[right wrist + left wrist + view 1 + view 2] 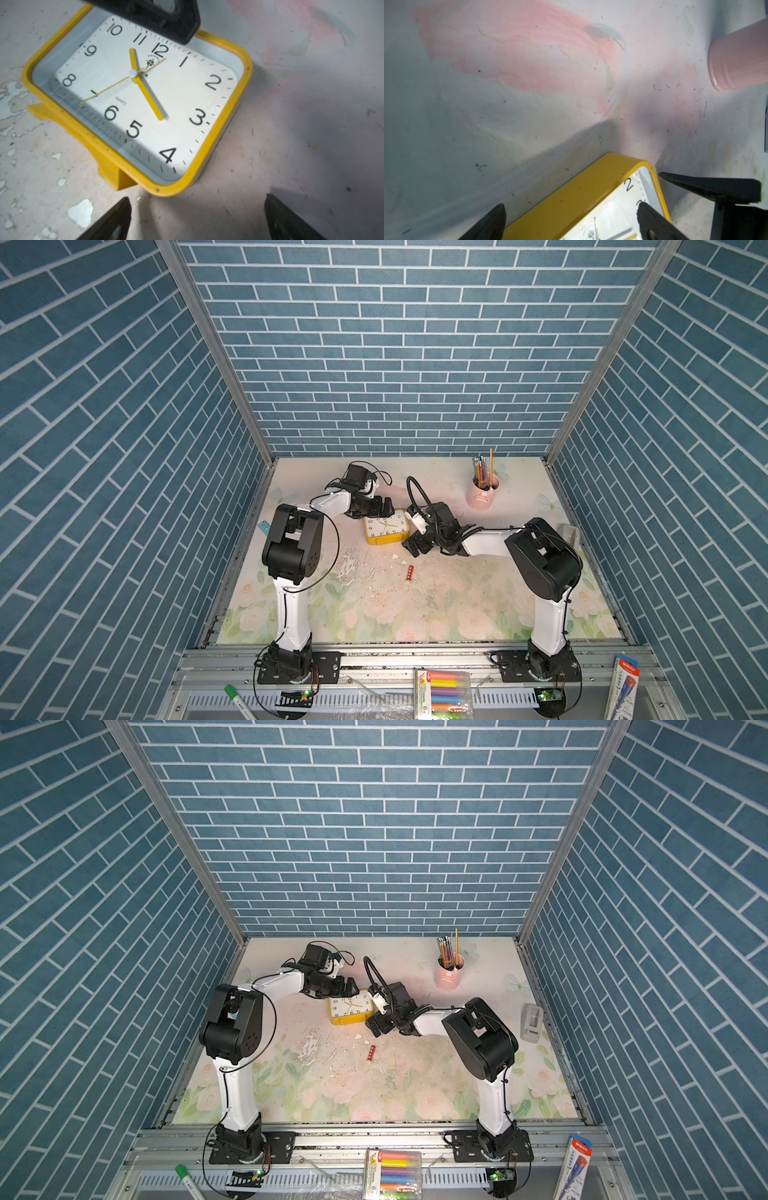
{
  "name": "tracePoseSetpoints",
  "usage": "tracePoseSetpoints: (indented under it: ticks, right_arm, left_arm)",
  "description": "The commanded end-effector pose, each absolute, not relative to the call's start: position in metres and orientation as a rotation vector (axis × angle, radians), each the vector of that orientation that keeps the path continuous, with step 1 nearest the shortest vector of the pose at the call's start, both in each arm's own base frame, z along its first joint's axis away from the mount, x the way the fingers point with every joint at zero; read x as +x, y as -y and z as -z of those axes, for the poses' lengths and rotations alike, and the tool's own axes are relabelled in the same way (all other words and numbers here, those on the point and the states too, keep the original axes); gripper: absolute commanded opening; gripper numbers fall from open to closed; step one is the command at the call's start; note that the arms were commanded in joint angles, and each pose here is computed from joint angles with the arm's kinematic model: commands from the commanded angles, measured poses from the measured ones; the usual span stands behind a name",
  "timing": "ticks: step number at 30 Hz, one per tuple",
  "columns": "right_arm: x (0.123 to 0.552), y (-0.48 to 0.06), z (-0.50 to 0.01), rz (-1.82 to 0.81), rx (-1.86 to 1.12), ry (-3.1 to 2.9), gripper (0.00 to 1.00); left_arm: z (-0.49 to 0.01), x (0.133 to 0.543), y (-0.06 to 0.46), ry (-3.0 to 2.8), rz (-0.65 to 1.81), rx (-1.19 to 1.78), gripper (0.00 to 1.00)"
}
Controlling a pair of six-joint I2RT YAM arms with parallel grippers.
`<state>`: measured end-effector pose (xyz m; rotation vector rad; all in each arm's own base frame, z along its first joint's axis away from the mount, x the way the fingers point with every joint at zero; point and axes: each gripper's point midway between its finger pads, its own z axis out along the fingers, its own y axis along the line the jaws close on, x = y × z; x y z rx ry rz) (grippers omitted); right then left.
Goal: Insert the battery into the alarm
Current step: Adjust the alarm at the center of the board.
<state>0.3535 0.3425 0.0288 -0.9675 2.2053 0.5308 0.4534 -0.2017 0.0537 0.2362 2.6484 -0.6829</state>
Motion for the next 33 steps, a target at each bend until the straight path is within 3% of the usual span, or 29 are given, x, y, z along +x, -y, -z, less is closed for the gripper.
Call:
tracePoseSetpoints:
  ticks: [1, 14, 23, 30, 33]
  right_arm:
    - [0.359, -0.344, -0.018, -0.556, -0.888, -2.271, 0.99]
    - [0.390, -0.290, -0.015, -0.386, -0.676, -2.415, 0.97]
    - [0.397, -0.275, -0.015, -0.430, -0.612, -2.524, 0.94]
    - [0.391, -0.267, -0.017, -0.485, -0.519, -2.628, 0.90]
    - [0.383, -0.257, -0.019, -0.485, -0.475, -2.654, 0.86]
  left_arm:
    - [-0.059, 0.441, 0.207, -2.632, 0.768, 0.240, 0.99]
    - [-0.068, 0.401, 0.218, -2.568, 0.954, 0.140, 0.97]
    - [-0.074, 0.374, 0.245, -2.503, 1.084, 0.049, 0.95]
    - [-0.085, 0.367, 0.235, -2.476, 1.005, 0.009, 0.92]
    - [-0.092, 0.369, 0.220, -2.488, 0.883, 0.011, 0.86]
